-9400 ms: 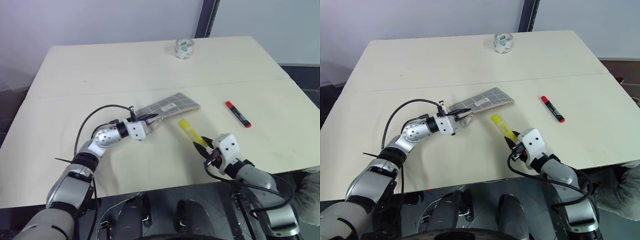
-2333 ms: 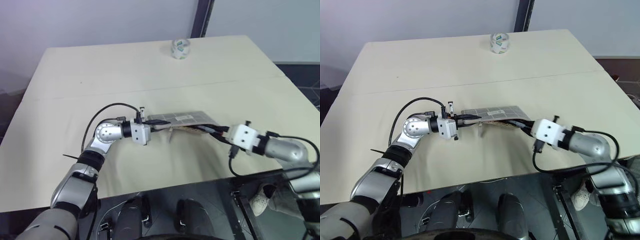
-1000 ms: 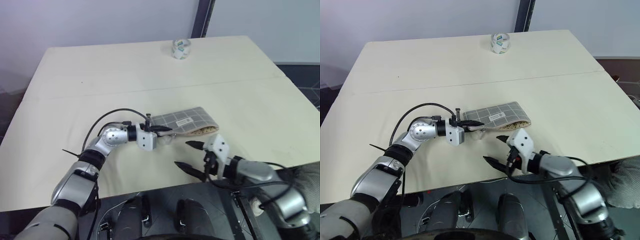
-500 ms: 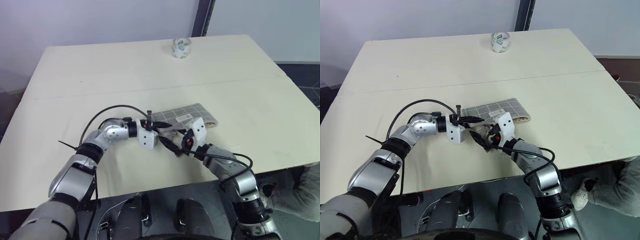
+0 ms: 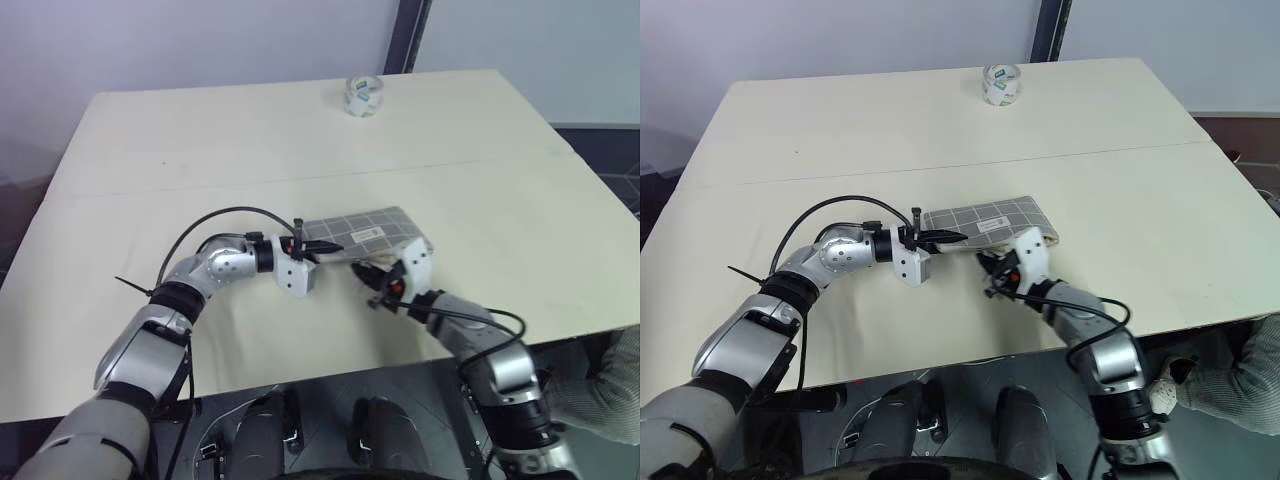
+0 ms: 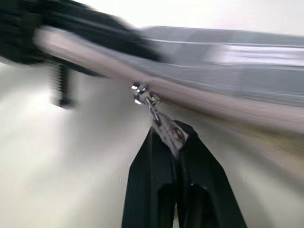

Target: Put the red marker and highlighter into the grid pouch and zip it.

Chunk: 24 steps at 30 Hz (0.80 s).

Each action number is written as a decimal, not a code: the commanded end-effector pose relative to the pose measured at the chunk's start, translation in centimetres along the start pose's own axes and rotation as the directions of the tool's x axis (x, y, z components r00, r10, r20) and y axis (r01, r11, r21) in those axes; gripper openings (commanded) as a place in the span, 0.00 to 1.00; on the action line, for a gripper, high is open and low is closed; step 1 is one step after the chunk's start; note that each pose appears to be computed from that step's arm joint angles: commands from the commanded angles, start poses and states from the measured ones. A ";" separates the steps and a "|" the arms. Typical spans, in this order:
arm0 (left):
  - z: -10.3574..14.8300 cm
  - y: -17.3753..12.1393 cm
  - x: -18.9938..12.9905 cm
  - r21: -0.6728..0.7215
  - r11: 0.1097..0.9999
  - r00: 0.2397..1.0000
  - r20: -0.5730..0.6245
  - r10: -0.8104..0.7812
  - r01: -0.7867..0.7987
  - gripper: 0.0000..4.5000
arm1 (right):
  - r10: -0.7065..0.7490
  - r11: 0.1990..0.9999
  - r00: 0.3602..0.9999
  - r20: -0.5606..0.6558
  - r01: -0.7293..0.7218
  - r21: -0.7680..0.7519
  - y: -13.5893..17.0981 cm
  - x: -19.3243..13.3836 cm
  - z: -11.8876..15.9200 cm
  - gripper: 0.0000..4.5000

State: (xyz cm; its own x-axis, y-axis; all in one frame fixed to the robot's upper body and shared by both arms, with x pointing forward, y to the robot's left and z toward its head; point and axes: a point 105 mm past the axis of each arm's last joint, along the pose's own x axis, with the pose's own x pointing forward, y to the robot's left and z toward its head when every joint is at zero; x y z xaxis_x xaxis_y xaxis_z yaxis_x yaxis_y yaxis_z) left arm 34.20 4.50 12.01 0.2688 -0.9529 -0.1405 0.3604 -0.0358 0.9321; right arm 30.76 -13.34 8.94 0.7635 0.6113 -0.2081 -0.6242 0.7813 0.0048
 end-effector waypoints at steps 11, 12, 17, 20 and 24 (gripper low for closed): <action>-1.8 0.6 -2.1 -0.048 0.998 0.996 -0.081 0.046 -0.050 0.00 | -0.290 0.946 0.952 -0.095 0.270 -0.180 -9.6 -9.5 -0.5 0.01; -1.9 0.6 -2.1 -0.058 0.997 0.995 -0.085 0.051 -0.056 0.00 | -0.291 0.946 0.952 -0.092 0.271 -0.180 -9.6 -9.5 -0.5 0.01; -2.5 0.3 -2.4 -0.146 0.987 0.992 -0.112 0.049 -0.065 0.00 | -0.234 0.957 0.969 -0.076 0.216 -0.193 -8.1 -8.6 -0.4 0.01; -2.9 -0.3 -2.6 -0.293 0.955 0.994 -0.108 0.014 -0.045 0.07 | -0.137 0.986 0.990 -0.037 0.133 -0.103 -6.4 -8.1 0.1 0.00; -2.8 0.2 -2.8 -0.483 0.871 0.996 -0.068 0.066 -0.090 0.46 | -0.015 0.996 0.997 -0.071 0.009 -0.085 -4.3 -7.8 -0.2 0.32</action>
State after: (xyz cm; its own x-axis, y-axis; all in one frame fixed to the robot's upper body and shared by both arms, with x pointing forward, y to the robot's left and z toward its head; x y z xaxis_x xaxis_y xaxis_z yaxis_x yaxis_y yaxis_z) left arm 35.57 8.06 9.78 0.3484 -0.9198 -0.1806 0.7149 0.1362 0.6858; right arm 27.56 -22.29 8.76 0.7761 0.5464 -0.3148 -0.5900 0.8054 -0.0568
